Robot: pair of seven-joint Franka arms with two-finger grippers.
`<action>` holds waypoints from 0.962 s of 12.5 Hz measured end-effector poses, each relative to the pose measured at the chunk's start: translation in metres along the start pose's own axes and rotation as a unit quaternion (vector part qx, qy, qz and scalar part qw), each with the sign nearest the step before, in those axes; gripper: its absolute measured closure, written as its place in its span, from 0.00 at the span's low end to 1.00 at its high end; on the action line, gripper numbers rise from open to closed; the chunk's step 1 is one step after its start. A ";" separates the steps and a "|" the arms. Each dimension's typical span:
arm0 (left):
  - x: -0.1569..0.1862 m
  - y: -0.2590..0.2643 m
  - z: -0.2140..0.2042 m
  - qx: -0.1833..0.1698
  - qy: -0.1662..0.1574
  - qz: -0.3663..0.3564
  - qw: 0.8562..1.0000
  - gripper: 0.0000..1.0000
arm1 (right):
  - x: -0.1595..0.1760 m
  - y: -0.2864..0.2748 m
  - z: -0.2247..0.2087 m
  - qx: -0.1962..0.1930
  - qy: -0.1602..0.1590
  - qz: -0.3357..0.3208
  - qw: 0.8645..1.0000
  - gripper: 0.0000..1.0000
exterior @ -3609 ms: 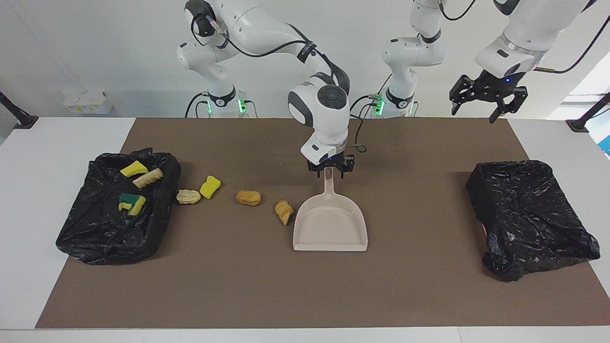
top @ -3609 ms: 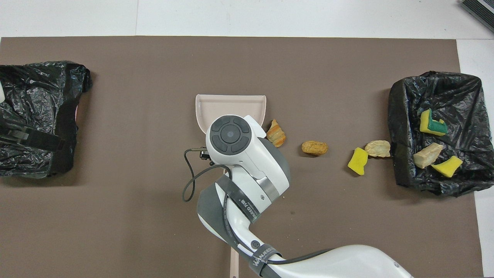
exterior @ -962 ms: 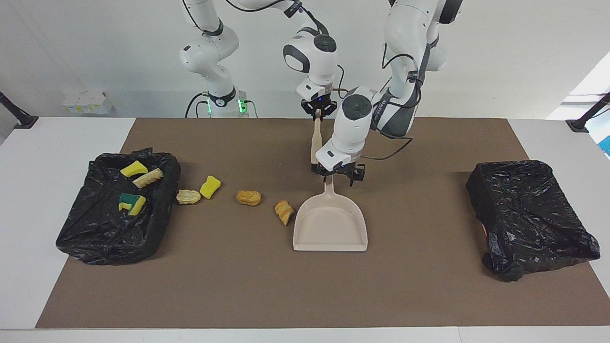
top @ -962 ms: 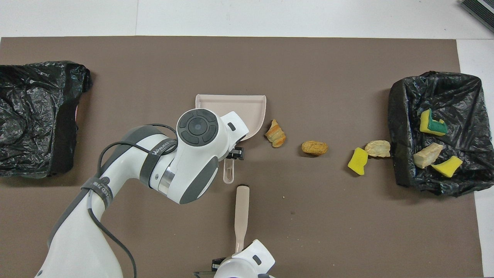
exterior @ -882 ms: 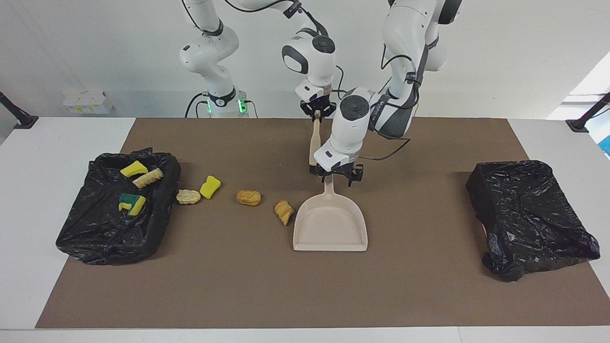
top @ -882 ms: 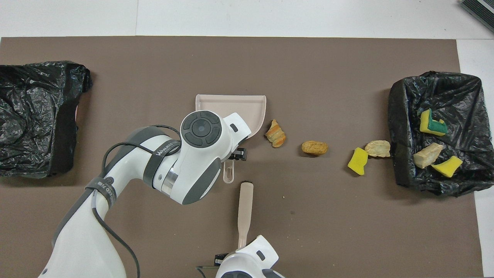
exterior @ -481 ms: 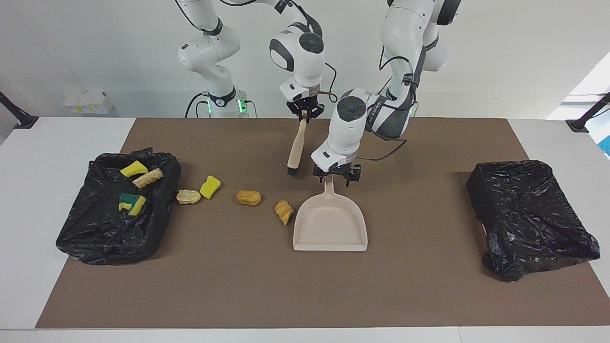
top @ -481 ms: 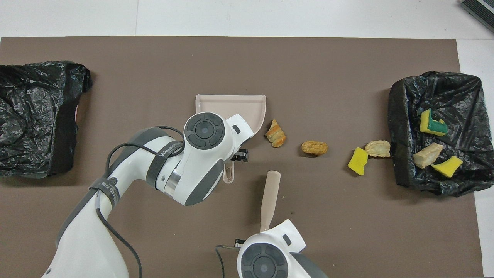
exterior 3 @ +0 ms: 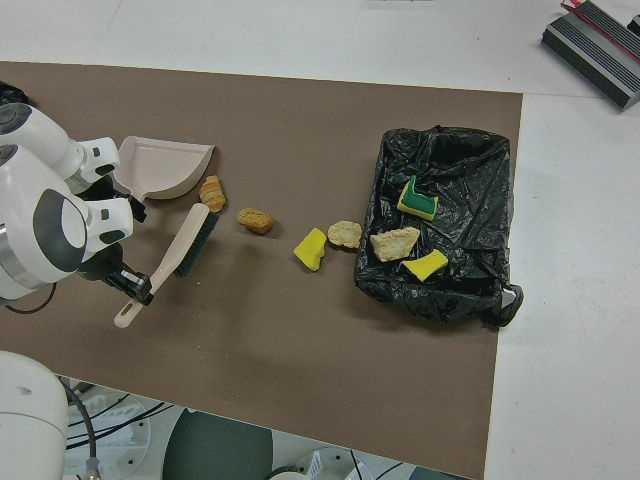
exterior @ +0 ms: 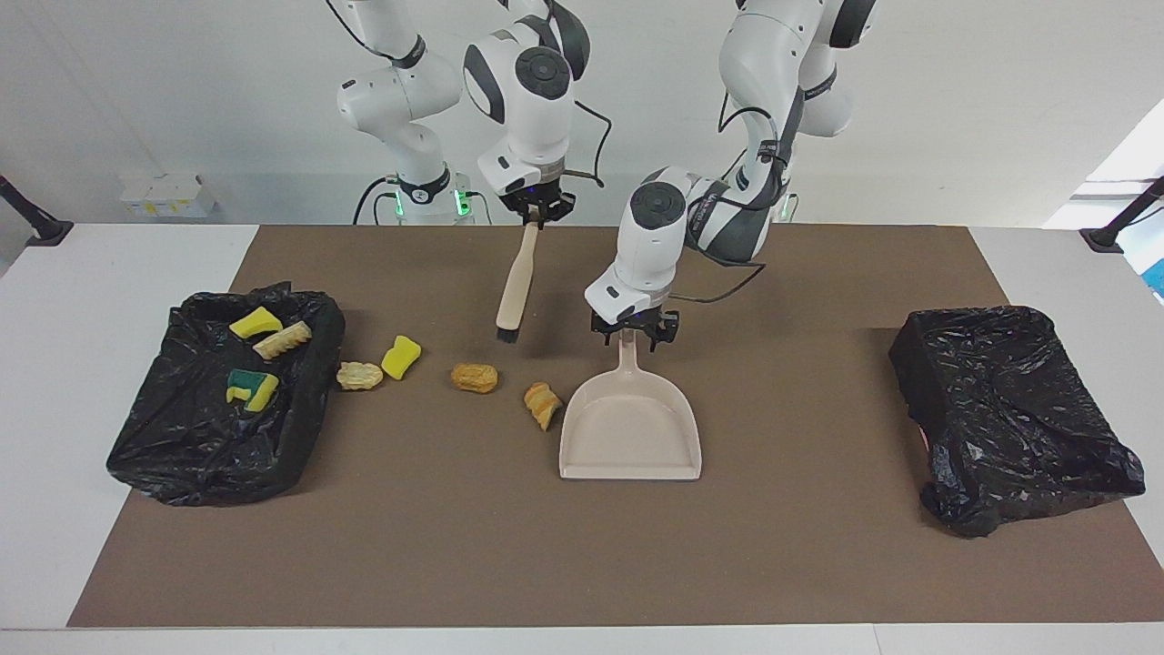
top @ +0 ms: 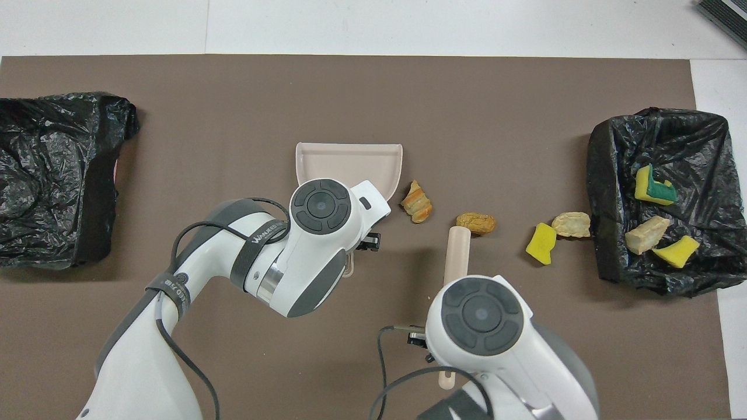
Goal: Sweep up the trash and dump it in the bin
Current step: 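Hold the dustpan with the left gripper while the right gripper lifts the brush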
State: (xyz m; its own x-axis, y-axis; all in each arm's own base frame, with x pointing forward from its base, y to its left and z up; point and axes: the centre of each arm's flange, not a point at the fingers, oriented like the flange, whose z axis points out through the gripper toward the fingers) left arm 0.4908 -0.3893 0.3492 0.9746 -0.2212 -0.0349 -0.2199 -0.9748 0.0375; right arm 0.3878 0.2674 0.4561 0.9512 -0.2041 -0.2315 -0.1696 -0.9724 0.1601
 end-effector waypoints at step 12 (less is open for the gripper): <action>-0.008 -0.015 -0.035 0.019 -0.022 0.090 0.996 0.68 | 0.133 0.210 0.061 -0.139 0.064 -0.081 0.985 0.74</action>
State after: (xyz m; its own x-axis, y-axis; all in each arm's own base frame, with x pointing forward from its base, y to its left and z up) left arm 0.4876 -0.3713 0.3841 0.9166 -0.3929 -0.0742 -0.3934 -0.9193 0.0084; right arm 0.4631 0.0294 0.4008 0.9876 -0.0168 -0.1561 0.0463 -0.9191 0.3913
